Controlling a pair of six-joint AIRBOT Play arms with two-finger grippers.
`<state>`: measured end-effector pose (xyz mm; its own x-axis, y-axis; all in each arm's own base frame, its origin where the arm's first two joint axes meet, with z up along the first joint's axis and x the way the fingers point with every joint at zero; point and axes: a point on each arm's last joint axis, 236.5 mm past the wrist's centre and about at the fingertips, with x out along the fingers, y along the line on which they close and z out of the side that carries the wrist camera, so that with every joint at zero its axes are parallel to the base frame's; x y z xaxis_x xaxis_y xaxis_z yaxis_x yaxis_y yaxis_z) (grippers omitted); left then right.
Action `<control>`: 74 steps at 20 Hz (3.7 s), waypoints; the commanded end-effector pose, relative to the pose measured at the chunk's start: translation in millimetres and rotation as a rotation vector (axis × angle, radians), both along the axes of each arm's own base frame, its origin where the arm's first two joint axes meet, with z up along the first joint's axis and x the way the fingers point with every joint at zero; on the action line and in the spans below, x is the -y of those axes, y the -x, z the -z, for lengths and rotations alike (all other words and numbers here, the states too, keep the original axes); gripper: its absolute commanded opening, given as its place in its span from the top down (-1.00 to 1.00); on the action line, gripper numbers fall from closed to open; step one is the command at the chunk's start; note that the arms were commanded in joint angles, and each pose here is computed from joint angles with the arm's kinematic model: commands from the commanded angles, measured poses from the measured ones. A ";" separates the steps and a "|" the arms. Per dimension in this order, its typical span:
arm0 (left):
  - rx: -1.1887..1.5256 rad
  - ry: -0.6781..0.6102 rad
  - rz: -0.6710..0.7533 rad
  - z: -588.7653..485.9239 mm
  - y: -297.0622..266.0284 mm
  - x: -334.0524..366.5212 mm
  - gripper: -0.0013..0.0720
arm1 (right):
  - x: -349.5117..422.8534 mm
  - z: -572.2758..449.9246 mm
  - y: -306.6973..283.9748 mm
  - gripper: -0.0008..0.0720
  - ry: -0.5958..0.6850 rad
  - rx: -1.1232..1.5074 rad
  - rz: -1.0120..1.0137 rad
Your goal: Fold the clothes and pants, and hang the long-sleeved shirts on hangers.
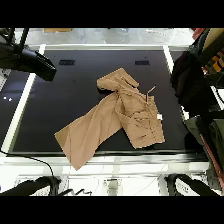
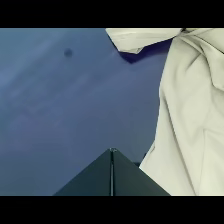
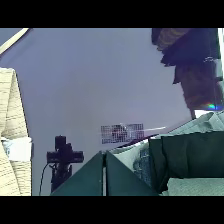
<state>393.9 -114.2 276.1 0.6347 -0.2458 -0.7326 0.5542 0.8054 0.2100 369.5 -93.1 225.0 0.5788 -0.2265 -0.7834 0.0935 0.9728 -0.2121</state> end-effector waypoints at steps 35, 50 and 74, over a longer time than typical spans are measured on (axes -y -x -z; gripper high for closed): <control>-0.086 0.001 0.018 29.5 -10.4 9.2 0.93 | -83.5 270.1 122.7 -0.08 -0.837 -0.528 -0.061; -0.335 0.249 -0.154 98.3 -31.1 -63.4 0.94 | -126.2 339.4 114.5 -0.20 -1.143 -0.578 -0.087; -1.111 0.462 -0.556 369.2 246.9 -66.8 -0.77 | -125.4 326.6 78.8 0.88 -1.122 -0.376 -0.180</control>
<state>169.0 -50.4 -80.4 -0.0831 -0.5383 -0.8387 -0.1656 0.8373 -0.5210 290.4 32.0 -101.9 0.2233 0.7520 -0.6202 0.0520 0.6261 0.7780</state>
